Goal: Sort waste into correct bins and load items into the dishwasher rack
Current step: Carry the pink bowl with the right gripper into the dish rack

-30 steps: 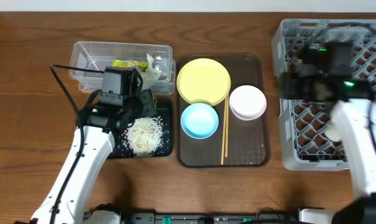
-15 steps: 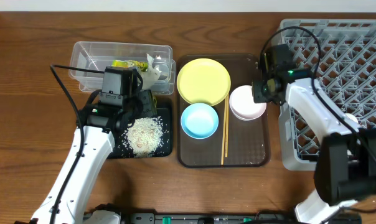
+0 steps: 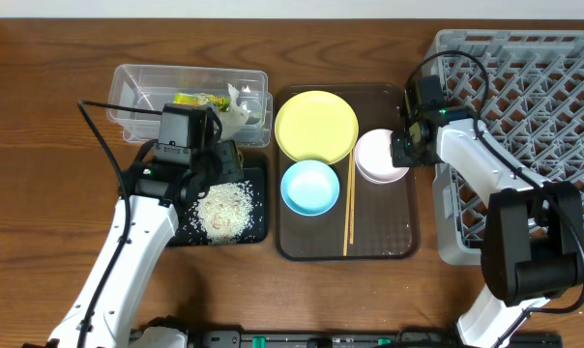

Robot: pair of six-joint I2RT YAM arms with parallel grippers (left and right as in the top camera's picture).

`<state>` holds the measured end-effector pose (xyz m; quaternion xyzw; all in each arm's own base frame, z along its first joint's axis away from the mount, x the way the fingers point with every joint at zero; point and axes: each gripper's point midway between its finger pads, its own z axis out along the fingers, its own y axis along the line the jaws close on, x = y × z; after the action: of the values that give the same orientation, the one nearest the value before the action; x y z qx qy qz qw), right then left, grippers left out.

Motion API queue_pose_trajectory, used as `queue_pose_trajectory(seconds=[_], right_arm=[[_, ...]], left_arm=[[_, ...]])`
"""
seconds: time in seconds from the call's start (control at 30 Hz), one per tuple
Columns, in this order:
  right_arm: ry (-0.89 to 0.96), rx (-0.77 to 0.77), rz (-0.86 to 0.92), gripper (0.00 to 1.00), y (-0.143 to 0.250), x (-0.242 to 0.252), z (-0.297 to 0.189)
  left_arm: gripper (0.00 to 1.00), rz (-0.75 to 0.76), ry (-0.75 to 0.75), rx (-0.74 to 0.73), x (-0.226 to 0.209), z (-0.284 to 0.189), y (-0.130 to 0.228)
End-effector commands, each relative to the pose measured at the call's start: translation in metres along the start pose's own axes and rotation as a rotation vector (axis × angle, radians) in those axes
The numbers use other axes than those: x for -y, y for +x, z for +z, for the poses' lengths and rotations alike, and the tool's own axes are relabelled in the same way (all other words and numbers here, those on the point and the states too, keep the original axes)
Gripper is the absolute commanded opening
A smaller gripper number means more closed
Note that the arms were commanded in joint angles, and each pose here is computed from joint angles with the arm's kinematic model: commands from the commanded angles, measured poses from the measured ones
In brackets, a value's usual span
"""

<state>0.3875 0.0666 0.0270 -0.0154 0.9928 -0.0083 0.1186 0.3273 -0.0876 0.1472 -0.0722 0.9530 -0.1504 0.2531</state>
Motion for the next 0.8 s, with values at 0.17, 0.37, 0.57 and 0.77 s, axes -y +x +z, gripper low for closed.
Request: queue_pose_trajectory(seconds=[0.17, 0.37, 0.57, 0.77], right_arm=[[0.015, 0.071, 0.030, 0.01, -0.013, 0.012, -0.029], [0.072, 0.378, 0.096, 0.01, -0.064, 0.045, -0.114], [0.317, 0.643, 0.083, 0.01, -0.101, 0.099, -0.184], [0.639, 0.773, -0.015, 0.01, -0.130, 0.142, -0.229]], left_arm=[[0.51, 0.001, -0.011, 0.006, -0.002, -0.003, -0.002], [0.52, 0.002, -0.010, 0.006, -0.002, -0.003, -0.002], [0.51, 0.002, -0.011, 0.007, -0.002, -0.003, -0.002], [0.52, 0.002, -0.011, 0.007, -0.002, -0.003, -0.002]])
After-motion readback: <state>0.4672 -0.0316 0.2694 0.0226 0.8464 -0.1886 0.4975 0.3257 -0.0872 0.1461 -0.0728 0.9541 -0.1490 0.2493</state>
